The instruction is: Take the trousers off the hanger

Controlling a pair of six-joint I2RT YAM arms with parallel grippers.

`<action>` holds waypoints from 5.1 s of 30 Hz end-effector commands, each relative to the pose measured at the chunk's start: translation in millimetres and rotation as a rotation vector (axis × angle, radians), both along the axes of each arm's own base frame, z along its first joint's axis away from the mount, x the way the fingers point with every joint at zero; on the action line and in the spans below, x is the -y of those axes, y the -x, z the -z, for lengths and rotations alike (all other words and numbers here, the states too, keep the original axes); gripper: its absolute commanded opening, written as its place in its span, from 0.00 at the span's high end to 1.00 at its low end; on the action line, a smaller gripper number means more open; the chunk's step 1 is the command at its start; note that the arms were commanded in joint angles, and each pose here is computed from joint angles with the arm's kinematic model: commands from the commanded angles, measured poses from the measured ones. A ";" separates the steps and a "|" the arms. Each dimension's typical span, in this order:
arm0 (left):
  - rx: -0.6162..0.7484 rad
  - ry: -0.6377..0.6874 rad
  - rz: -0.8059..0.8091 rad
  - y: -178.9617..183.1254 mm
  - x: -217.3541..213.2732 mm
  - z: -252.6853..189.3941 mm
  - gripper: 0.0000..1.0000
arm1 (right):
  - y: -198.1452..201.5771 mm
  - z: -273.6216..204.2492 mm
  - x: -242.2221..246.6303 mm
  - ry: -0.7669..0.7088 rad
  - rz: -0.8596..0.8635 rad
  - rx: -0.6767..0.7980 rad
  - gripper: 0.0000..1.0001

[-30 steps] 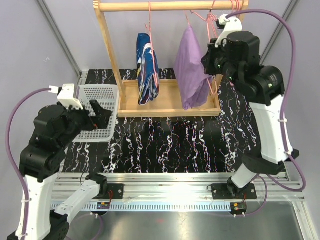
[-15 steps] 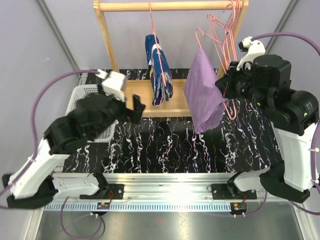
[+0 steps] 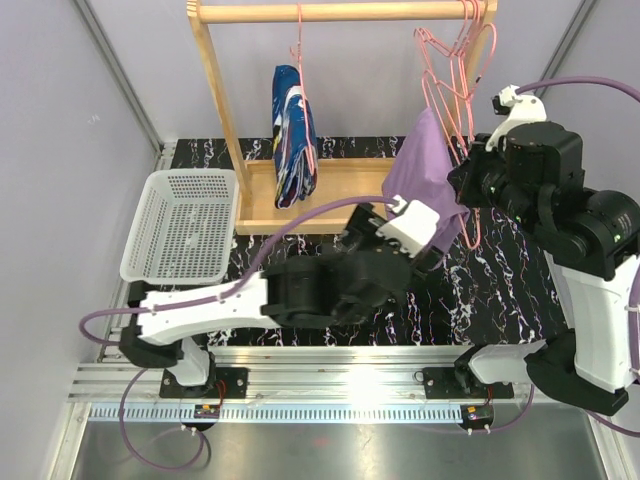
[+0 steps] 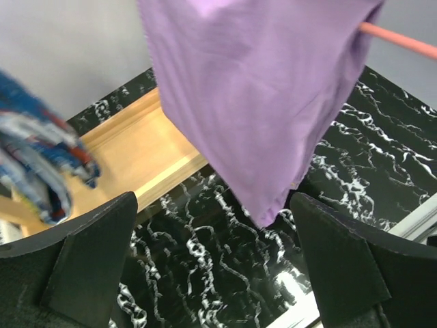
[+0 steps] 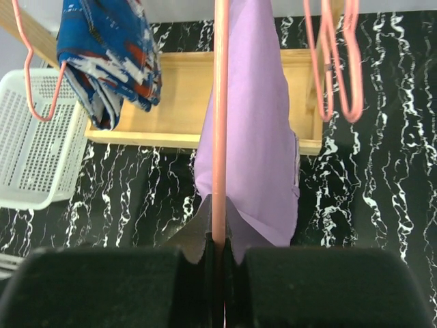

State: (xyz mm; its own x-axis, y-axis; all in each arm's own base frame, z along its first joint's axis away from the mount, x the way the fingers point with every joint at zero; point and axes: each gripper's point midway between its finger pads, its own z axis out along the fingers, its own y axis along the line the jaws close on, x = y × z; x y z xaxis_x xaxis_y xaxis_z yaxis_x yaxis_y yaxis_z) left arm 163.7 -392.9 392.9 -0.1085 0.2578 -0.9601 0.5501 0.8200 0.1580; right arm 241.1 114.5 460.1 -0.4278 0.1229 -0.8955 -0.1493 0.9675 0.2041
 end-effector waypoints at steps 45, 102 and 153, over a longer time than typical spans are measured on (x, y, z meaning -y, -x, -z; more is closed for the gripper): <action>0.134 0.241 0.125 -17.1 74.4 60.5 0.01 | 24.2 -90.6 33.6 -0.193 0.097 0.270 1.00; 0.167 0.206 0.053 -83.6 72.1 114.1 0.07 | 15.2 -101.3 5.6 -0.317 0.028 0.275 1.00; 0.210 0.367 -0.039 -81.5 93.7 56.6 0.01 | -2.1 -61.6 -1.5 -0.299 0.076 0.198 1.00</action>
State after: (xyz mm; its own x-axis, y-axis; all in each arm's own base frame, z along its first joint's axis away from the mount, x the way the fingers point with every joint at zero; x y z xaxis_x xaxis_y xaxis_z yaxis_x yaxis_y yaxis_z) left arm 230.4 -494.6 302.8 0.0640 -0.0130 -0.9979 0.5738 0.8186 0.0261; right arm 245.3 115.4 482.6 -0.3420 0.3352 -0.8779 -0.0832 0.9197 0.3836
